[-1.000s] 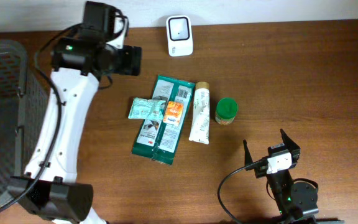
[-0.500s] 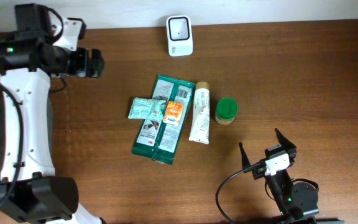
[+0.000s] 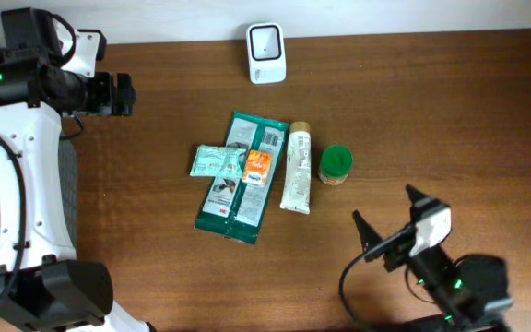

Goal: Scan the item barcode
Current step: 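Grasp the green-lidded jar with the right gripper and lift it toward the scanner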

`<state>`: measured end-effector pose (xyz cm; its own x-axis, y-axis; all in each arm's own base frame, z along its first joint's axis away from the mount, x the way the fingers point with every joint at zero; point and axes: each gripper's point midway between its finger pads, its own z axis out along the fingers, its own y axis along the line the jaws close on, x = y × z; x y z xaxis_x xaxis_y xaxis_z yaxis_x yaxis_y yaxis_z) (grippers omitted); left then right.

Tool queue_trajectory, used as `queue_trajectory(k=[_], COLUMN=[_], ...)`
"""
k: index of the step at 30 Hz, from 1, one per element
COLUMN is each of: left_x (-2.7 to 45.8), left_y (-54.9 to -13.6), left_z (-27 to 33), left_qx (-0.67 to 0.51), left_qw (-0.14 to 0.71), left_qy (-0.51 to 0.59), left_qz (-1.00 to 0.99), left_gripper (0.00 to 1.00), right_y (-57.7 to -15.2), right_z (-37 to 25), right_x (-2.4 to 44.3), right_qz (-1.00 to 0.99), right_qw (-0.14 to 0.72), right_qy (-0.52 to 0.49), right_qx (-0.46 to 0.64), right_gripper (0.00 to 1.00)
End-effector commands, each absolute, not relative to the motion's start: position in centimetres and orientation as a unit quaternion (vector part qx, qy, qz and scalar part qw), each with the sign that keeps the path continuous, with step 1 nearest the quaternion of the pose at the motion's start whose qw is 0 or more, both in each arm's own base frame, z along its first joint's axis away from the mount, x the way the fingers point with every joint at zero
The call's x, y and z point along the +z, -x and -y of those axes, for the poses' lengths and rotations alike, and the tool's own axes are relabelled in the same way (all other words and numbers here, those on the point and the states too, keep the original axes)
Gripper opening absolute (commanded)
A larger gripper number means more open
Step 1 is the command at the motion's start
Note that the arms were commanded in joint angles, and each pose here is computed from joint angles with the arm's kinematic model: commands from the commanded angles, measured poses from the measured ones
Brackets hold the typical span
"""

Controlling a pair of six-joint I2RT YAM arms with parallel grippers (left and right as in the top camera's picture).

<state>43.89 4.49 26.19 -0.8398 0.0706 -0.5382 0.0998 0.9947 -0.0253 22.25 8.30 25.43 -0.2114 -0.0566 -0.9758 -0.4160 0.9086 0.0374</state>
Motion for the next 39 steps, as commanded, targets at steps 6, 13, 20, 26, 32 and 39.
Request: queue_trajectory(k=[6,13,20,26,32,39], left_x=[26.5,26.5,26.5,26.5,26.5,26.5], left_y=[-43.8,-43.8,-43.8,-43.8,-43.8,-43.8], left_z=[-4.6,-4.6,-4.6,-4.6,-4.6,-4.6], left_qx=[-0.026,-0.026,-0.026,-0.026,-0.026,-0.026], left_qw=[0.282,0.282,0.282,0.282,0.282,0.282], left_qy=[-0.036,-0.036,-0.036,-0.036,-0.036,-0.036], left_qz=[-0.958,-0.958,-0.958,-0.958,-0.958,-0.958], left_gripper=[0.99,0.99,0.99,0.99,0.99,0.99], right_y=[-27.8,-34.5,-38.3,-39.0,-39.3,-39.7], right_z=[-9.7,-11.0,-10.9,-11.9,-11.0,-11.7], right_x=[31.3,25.0,14.3,12.1,10.6,8.1], right_qz=[-0.865,-0.930,-0.971,-0.976,-0.984,-0.985], right_qw=[0.451,0.299,0.148,0.137,0.145,0.128], right_qy=[0.152,0.136,-0.077,-0.040,0.037,0.058], right_qx=[0.158,0.164,0.169,0.164,0.101,0.100], right_gripper=[0.98,0.98,0.85,0.92,0.93,0.92])
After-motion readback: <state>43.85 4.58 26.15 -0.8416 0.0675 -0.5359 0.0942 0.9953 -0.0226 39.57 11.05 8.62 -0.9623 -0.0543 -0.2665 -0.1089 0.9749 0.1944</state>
